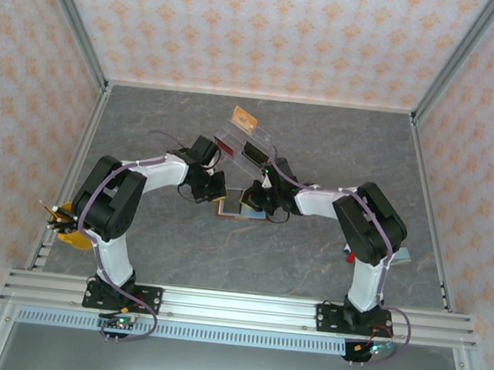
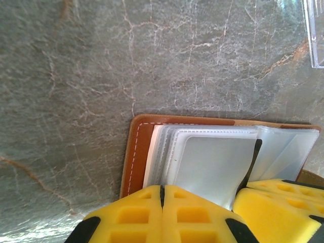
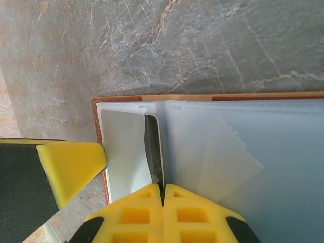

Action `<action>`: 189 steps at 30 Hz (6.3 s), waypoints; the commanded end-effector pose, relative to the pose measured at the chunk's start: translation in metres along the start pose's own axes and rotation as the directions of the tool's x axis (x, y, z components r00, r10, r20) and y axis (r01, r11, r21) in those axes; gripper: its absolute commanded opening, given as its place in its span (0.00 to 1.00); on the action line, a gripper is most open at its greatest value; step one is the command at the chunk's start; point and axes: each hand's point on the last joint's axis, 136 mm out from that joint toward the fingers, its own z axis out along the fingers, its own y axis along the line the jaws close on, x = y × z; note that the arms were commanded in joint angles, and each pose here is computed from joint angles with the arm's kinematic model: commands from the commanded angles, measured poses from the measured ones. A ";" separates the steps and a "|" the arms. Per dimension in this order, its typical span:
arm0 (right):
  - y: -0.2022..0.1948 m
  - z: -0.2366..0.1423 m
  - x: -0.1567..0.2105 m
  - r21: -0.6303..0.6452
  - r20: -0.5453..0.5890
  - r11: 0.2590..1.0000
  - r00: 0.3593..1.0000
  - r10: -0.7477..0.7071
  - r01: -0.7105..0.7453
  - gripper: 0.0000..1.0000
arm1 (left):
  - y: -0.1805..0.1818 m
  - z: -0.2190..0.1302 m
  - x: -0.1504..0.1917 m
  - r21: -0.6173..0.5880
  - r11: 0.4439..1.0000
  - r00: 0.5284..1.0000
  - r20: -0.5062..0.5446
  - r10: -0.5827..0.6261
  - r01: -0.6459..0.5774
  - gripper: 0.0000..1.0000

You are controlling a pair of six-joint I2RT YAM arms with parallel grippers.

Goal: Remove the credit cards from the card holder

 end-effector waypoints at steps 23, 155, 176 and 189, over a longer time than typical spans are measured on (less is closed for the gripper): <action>0.005 -0.061 -0.025 0.055 0.201 0.990 0.969 -0.141 0.132 0.00 | -0.029 -0.019 -0.015 0.041 0.999 1.000 0.025 0.009 -0.010 0.09; 0.033 -0.047 -0.147 0.362 -0.288 0.193 0.307 -0.907 0.912 0.00 | 0.031 -0.130 -0.032 -0.113 0.993 0.966 0.251 0.057 -0.029 1.00; 0.066 -0.074 -0.157 0.421 -0.177 0.291 0.393 -0.902 0.859 0.22 | 0.026 -0.124 -0.037 -0.118 0.991 0.970 0.223 0.094 -0.069 1.00; 0.086 -0.121 -0.109 0.374 0.170 0.783 0.793 -0.585 0.498 0.43 | 0.025 -0.118 -0.024 -0.051 0.996 0.973 0.215 0.084 -0.074 1.00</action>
